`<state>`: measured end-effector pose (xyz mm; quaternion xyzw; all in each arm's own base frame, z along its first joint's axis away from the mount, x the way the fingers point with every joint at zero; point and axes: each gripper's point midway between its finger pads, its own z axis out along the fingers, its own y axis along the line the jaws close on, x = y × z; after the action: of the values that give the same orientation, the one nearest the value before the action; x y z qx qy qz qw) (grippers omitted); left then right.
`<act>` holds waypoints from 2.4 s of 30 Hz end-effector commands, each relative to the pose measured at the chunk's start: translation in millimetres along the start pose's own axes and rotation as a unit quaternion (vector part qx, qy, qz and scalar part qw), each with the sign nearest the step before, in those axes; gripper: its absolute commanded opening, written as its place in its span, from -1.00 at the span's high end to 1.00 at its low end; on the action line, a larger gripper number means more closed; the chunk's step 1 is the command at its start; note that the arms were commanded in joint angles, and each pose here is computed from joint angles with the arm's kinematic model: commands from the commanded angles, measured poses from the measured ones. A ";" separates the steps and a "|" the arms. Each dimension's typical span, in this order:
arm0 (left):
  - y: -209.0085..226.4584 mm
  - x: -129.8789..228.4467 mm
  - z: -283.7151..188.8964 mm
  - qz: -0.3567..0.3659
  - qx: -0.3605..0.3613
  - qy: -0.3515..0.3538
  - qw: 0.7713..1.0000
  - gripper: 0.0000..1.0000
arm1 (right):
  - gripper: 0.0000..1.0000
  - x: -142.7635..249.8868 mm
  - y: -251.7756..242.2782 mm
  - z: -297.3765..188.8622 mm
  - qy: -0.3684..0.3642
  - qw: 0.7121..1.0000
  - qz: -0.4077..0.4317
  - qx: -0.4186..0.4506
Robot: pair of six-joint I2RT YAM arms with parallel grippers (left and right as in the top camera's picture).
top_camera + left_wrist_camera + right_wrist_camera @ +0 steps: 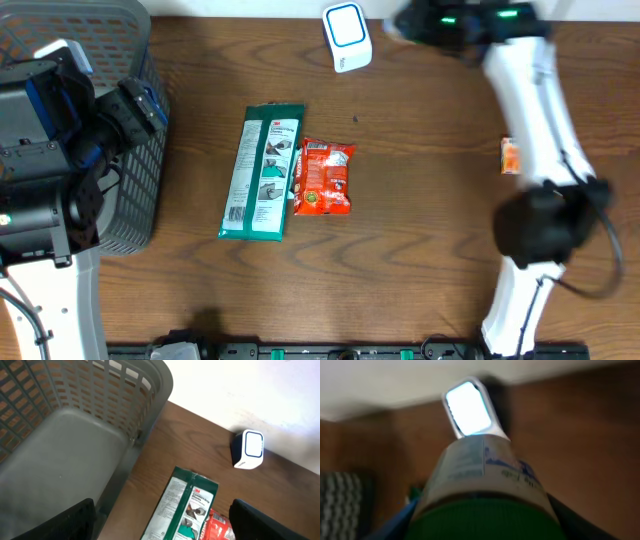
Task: Scan the item barcode
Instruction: 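Carry the jar right and set it down beside the tissue pack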
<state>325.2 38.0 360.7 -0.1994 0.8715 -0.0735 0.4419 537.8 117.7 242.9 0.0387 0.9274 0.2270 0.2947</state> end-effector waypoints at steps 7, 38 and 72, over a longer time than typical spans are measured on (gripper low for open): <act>0.3 0.2 -0.1 0.003 0.001 0.001 1.000 -0.71 | 0.98 90.7 -114.8 -48.4 0.194 0.961 -0.027 0.198; 0.3 0.2 -0.1 0.003 0.001 0.001 1.000 -0.71 | 0.98 173.9 -282.6 -28.9 0.236 0.930 0.093 0.267; 0.3 0.2 -0.1 0.003 0.001 0.001 1.000 -0.71 | 0.70 161.7 -290.3 -18.2 0.206 0.944 0.064 0.251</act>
<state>325.3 38.0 360.9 -0.1993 0.8713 -0.0735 0.4424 411.1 -121.4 38.8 0.1254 0.9904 -0.0108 0.0578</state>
